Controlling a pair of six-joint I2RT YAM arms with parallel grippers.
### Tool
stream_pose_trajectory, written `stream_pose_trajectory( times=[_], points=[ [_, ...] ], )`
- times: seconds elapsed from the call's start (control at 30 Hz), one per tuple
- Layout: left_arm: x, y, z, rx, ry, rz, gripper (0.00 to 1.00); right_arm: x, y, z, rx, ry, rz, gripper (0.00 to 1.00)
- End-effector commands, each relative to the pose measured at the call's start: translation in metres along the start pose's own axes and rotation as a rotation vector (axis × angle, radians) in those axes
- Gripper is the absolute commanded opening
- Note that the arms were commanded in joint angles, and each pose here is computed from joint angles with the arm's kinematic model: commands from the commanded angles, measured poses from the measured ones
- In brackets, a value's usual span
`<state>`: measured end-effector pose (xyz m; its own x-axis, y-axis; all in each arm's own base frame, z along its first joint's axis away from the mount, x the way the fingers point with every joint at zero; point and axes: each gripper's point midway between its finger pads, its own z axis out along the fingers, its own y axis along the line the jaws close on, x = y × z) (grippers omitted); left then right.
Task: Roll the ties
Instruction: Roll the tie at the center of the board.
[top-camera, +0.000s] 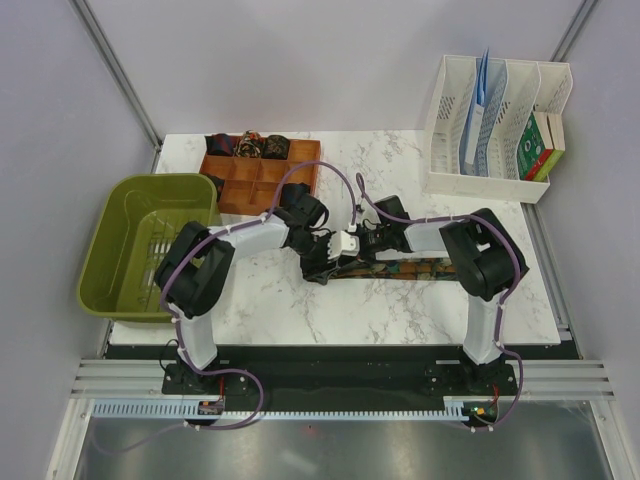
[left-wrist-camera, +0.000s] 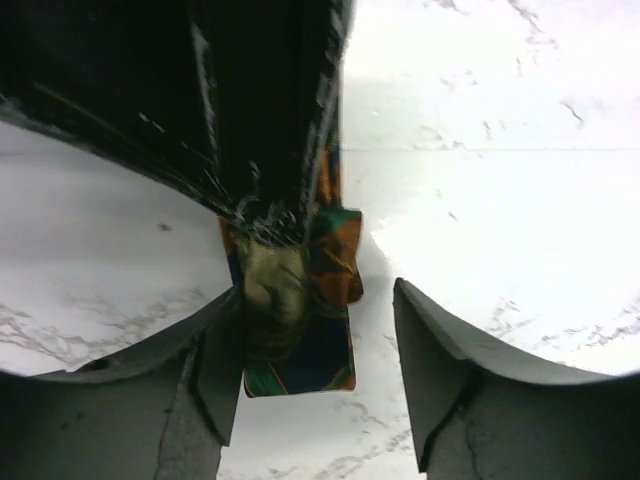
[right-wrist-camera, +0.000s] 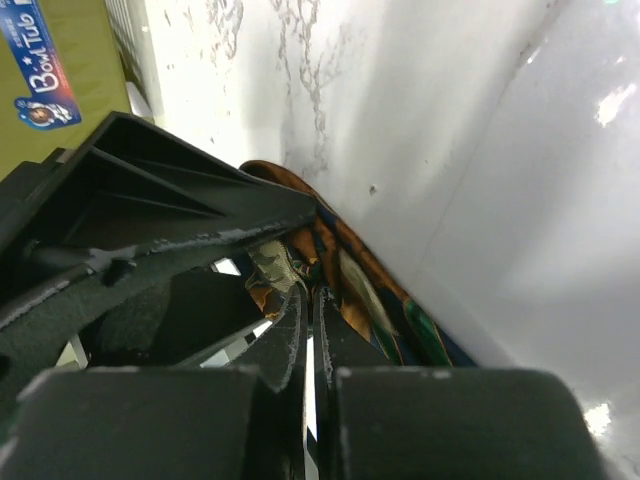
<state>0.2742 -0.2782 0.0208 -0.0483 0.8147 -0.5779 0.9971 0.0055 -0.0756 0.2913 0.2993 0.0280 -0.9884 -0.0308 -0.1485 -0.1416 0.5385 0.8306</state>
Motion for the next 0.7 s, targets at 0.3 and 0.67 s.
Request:
stream_pose_trajectory(
  times=[0.3,0.67],
  points=[
    [0.017,0.002,-0.042,-0.052,-0.030,-0.083,0.80,0.007,-0.040,-0.002,0.137,0.025,-0.038,0.00],
    [0.002,0.012,-0.019,-0.025,-0.050,-0.164,0.77,0.009,-0.051,0.001,0.163,0.028,-0.039,0.00]
  ],
)
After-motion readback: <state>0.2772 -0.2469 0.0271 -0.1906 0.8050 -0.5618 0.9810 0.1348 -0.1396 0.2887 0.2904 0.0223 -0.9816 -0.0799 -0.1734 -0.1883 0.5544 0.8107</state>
